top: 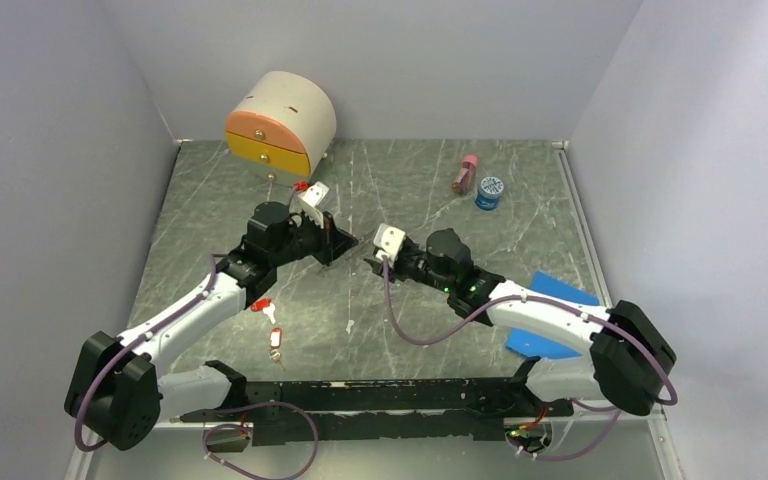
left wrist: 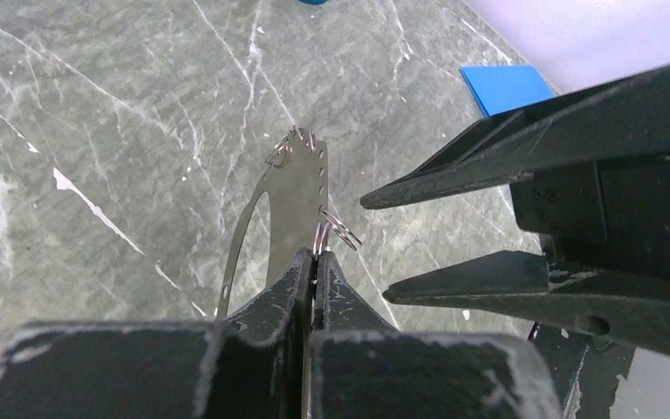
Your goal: Put the keys on the keyring
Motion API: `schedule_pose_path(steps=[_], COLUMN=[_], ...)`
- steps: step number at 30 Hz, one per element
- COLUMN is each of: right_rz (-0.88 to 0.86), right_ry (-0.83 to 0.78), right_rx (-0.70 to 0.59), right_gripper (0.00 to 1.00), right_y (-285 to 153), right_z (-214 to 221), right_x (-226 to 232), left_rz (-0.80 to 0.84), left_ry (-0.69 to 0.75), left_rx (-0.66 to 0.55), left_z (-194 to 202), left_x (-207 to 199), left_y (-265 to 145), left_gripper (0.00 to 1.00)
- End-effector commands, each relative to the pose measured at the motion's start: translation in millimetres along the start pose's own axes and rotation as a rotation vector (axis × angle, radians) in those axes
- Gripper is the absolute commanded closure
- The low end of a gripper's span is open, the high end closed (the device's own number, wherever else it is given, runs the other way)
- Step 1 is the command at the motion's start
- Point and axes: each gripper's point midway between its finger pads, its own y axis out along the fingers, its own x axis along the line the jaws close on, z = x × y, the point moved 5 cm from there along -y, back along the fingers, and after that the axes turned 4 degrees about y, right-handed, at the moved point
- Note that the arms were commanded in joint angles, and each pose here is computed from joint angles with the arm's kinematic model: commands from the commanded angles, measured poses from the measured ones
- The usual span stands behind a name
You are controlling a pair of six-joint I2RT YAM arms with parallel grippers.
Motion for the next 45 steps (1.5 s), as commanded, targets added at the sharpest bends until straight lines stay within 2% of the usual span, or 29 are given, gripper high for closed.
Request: schedule_pose_path(steps=[1, 19, 26, 32, 39, 42, 45], right_rz=[0.120, 0.211, 0.261, 0.314, 0.260, 0.271, 0.278], right_ry=[-0.084, -0.117, -0.122, -0.104, -0.064, -0.030, 0.000], right_rx=[-0.081, -0.048, -0.063, -0.086, -0.107, -0.114, -0.127], right_gripper=[0.53, 0.78, 0.85, 0.87, 0.87, 0.86, 0.80], right_y=[9, 26, 22, 16, 17, 12, 2], right_z=[-18, -20, -22, -28, -29, -28, -31], right_x=[-9, -11, -17, -23, -15, -15, -17], left_rz=[0.000, -0.002, 0.001, 0.000, -0.001, -0.004, 0.002], left_ry=[-0.008, 0.009, 0.006, 0.006, 0.012, 0.024, 0.047], left_rx=[-0.075, -0.079, -0.071, -0.070, -0.071, -0.070, -0.072], left_z=[-28, -32, -28, -26, -25, -24, -24], left_x=[-6, -8, -8, -8, -7, -7, -8], left_y=[-3, -9, -9, -9, -9, -9, -11], left_gripper=[0.98, 0.98, 0.97, 0.98, 0.97, 0.97, 0.97])
